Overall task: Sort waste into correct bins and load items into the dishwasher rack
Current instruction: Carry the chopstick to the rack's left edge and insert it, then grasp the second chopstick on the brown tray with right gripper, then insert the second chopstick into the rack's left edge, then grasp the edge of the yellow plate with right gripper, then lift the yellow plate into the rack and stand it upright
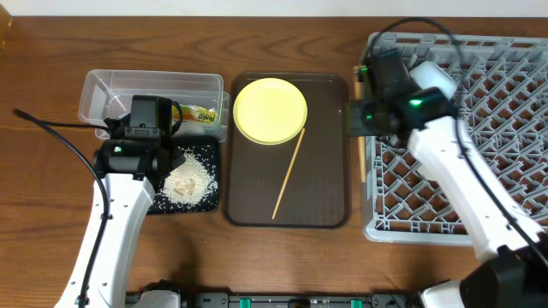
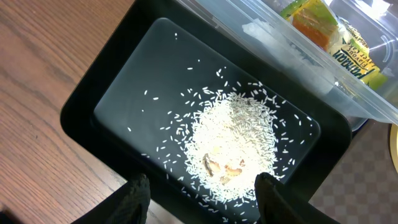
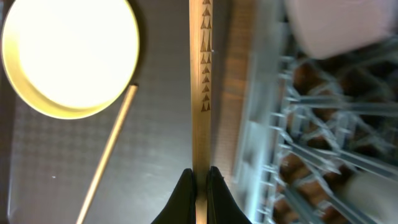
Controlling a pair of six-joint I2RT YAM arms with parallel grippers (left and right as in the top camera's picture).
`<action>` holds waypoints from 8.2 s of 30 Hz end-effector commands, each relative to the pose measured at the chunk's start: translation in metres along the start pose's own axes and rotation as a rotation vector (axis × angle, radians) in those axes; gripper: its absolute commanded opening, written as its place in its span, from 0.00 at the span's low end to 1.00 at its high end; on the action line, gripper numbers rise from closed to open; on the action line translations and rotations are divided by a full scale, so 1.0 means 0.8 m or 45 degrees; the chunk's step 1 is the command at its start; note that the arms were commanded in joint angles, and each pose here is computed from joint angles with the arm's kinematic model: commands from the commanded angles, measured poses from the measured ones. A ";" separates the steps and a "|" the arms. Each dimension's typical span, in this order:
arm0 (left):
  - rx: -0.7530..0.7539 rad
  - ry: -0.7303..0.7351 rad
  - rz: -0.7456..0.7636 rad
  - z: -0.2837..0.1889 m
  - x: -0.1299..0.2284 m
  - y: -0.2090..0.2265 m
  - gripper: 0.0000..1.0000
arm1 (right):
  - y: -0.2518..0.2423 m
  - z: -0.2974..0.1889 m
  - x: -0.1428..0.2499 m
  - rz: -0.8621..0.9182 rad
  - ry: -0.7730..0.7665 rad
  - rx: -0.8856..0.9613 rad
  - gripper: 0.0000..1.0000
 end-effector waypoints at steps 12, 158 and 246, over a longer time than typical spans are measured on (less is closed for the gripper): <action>-0.001 -0.007 -0.014 -0.001 -0.001 0.002 0.57 | -0.068 0.059 0.057 0.081 0.198 0.114 0.01; 0.000 -0.007 -0.015 -0.001 -0.002 0.002 0.57 | 0.110 0.238 0.009 -0.023 -0.092 -0.200 0.34; 0.346 0.187 0.408 -0.009 0.031 -0.038 0.56 | -0.167 -0.076 -0.003 0.354 -0.223 0.008 0.91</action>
Point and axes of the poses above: each gripper's point midway between its finger pads, its own z axis out along the fingers, its own y axis along the line the jaws close on, x = y × z, the point moved 4 cm from there along -z, back along the fingers, and after that the axes turned 1 degree about z, right-handed, at the moved point
